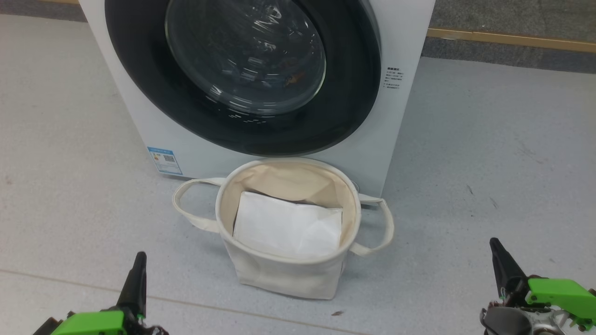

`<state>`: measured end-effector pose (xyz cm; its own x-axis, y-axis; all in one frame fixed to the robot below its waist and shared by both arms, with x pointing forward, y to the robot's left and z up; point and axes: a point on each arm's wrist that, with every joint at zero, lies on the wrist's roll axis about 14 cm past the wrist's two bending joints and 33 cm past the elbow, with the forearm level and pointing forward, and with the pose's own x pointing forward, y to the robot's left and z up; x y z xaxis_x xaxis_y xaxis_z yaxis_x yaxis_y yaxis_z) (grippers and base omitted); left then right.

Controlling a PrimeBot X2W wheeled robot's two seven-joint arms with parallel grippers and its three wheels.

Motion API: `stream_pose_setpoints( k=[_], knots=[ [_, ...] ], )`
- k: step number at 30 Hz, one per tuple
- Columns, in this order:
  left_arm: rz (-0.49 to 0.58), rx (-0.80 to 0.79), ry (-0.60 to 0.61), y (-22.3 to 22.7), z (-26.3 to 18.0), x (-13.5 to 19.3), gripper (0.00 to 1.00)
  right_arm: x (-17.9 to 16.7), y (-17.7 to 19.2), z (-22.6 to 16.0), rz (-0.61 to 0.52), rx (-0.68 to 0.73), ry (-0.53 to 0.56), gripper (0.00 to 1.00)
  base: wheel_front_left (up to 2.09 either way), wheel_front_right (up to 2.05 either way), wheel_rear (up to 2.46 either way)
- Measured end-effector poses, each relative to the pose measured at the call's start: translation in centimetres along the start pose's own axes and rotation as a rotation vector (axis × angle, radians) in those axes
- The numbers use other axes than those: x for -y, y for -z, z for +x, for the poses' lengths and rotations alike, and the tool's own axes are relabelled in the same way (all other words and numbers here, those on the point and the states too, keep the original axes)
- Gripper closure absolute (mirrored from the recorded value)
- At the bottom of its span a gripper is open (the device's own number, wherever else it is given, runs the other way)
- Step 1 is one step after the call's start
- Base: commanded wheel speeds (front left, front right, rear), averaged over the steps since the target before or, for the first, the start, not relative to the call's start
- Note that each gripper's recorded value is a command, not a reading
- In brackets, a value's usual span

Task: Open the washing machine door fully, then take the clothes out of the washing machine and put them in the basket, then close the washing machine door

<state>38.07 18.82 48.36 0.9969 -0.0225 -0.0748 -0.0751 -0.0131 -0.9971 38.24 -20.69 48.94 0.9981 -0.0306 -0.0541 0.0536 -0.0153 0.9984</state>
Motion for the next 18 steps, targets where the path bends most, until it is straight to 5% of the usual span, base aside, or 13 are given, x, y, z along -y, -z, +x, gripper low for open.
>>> stream_pose_setpoints(
  k=[18],
  knots=[
    [0.0,0.0,0.0,0.0,0.0,0.0,1.0,0.0,-0.01,0.0,0.0,0.0,0.0,1.0,0.0,0.0,0.0]
  ],
)
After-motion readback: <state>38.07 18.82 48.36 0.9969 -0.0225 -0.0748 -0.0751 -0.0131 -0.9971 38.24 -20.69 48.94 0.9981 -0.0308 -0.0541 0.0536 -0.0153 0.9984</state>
